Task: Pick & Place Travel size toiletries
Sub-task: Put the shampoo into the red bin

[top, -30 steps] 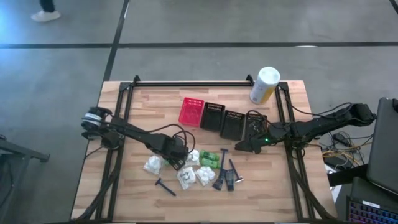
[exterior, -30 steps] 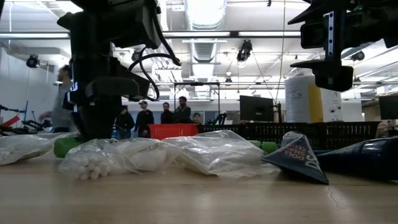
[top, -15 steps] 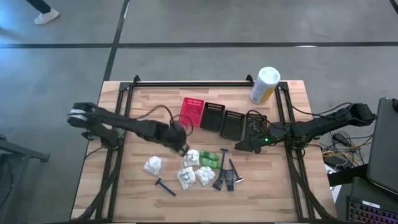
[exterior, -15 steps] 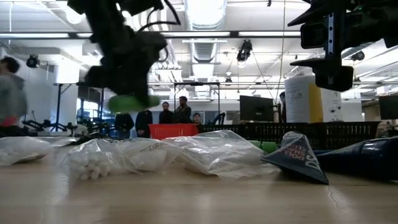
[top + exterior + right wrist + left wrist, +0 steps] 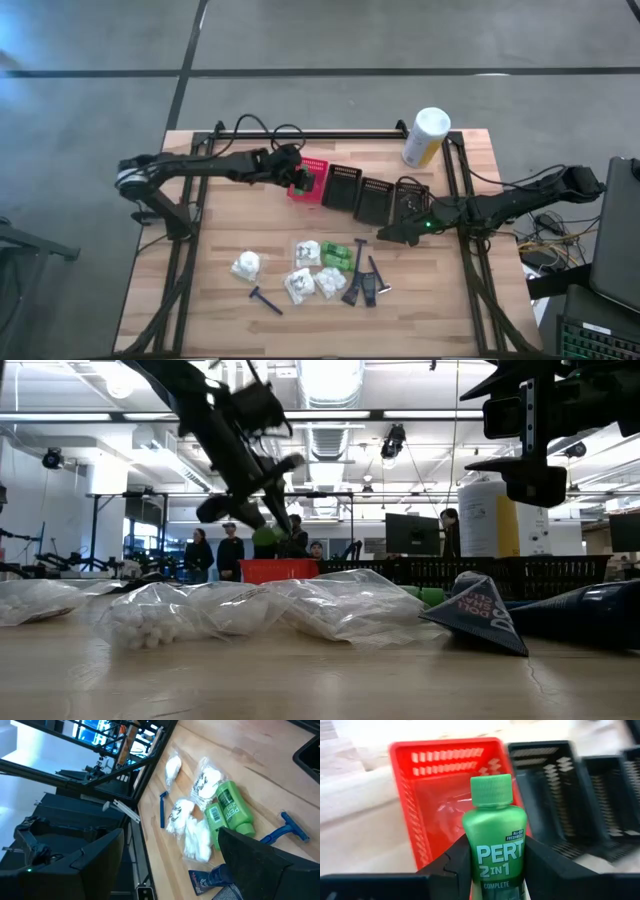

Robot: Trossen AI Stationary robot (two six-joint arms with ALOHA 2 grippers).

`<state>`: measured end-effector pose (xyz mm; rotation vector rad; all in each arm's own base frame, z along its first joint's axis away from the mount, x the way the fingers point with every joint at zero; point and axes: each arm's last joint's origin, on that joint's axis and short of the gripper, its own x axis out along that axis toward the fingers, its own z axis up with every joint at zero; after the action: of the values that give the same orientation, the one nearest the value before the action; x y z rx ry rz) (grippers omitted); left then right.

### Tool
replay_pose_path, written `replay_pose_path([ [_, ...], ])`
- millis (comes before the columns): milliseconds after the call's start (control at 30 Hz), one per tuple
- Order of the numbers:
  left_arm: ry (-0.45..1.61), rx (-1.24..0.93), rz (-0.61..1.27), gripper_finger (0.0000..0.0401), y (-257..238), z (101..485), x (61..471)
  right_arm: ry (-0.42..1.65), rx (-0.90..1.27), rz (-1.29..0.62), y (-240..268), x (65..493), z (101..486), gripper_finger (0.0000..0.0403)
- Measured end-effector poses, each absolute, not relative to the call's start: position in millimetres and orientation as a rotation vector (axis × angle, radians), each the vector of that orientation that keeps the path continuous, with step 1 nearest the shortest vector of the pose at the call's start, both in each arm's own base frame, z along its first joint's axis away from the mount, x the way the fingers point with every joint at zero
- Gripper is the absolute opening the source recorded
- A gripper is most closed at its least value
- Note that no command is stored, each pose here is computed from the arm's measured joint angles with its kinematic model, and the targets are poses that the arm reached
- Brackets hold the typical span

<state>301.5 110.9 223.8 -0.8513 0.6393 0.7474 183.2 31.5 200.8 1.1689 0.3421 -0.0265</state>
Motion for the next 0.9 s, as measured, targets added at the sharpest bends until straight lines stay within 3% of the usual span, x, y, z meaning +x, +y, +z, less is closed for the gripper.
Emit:
replay_pose_path([
  [267,0.697,-0.804,0.755,0.0147,134,209,324,0.329,1.171,-0.045,31,183,201,0.0315],
  [700,0.798,-0.792,0.812,0.0235,137,205,330,0.329,1.174,-0.046,31,183,201,0.0292],
  [900,0.780,-0.730,0.558,0.0244,107,241,328,0.330,1.173,-0.045,31,183,201,0.0307],
])
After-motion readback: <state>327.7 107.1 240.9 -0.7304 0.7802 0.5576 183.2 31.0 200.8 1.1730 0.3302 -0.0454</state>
